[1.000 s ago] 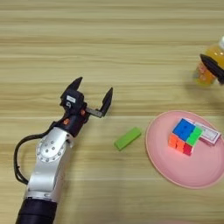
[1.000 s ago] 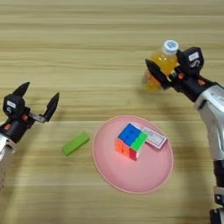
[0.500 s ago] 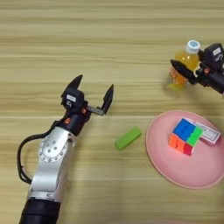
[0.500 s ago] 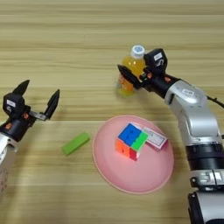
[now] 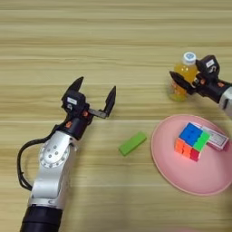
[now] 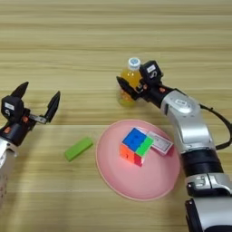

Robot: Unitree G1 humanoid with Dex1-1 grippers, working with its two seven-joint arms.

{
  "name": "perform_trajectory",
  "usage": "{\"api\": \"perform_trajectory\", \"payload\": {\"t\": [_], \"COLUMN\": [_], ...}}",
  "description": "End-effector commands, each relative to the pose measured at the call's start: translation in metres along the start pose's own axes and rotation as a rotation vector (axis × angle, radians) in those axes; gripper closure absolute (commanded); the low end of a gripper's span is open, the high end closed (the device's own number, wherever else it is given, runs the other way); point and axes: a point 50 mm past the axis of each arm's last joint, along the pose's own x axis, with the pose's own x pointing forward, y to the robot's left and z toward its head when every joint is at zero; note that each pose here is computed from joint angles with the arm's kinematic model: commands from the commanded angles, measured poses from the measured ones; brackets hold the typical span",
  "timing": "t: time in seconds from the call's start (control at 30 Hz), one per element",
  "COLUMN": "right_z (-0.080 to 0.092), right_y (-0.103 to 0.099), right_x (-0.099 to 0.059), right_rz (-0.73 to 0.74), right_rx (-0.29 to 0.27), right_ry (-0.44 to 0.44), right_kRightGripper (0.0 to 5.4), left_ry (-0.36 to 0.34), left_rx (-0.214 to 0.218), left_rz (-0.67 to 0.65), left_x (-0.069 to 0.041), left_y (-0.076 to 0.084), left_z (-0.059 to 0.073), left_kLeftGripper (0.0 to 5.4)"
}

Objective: Move the objects on the table

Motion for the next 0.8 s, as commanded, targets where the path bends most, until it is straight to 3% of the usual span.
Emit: {"api": "perform_trajectory", "payload": {"t": [0.03,0.3,0.33,0.5,0.67,0.8], "right_z": [0.001,-0.011,-0.013,-0.014,-0.005,-0.002], "right_y": [0.004,0.012,0.013,0.015,0.012,0.011], "right_x": [0.005,0.008,0.008,0.007,0.005,0.004], "right_rz": [0.006,0.03,0.034,0.044,0.03,0.022], "right_rx": [-0.012,0.013,0.014,0.02,0.007,0.006], "right_ry": [-0.025,0.023,0.027,0.032,-0.019,-0.039], "right_kRightGripper": [1.79,1.79,1.42,0.79,0.02,0.02], "left_ry": [-0.012,-0.004,-0.004,0.001,0.004,0.005], "left_rx": [0.005,0.011,0.012,0.012,0.015,0.016], "left_rz": [0.007,0.008,0.009,0.01,0.015,0.016], "left_x": [0.002,0.002,0.002,0.001,0.0,-0.001], "left_y": [0.002,0.004,0.004,0.003,0.004,0.004], "left_z": [0.003,0.002,0.002,0.001,0.0,0.0], "left_kLeftGripper": [0.0,0.0,0.0,0.0,0.0,0.0]}}
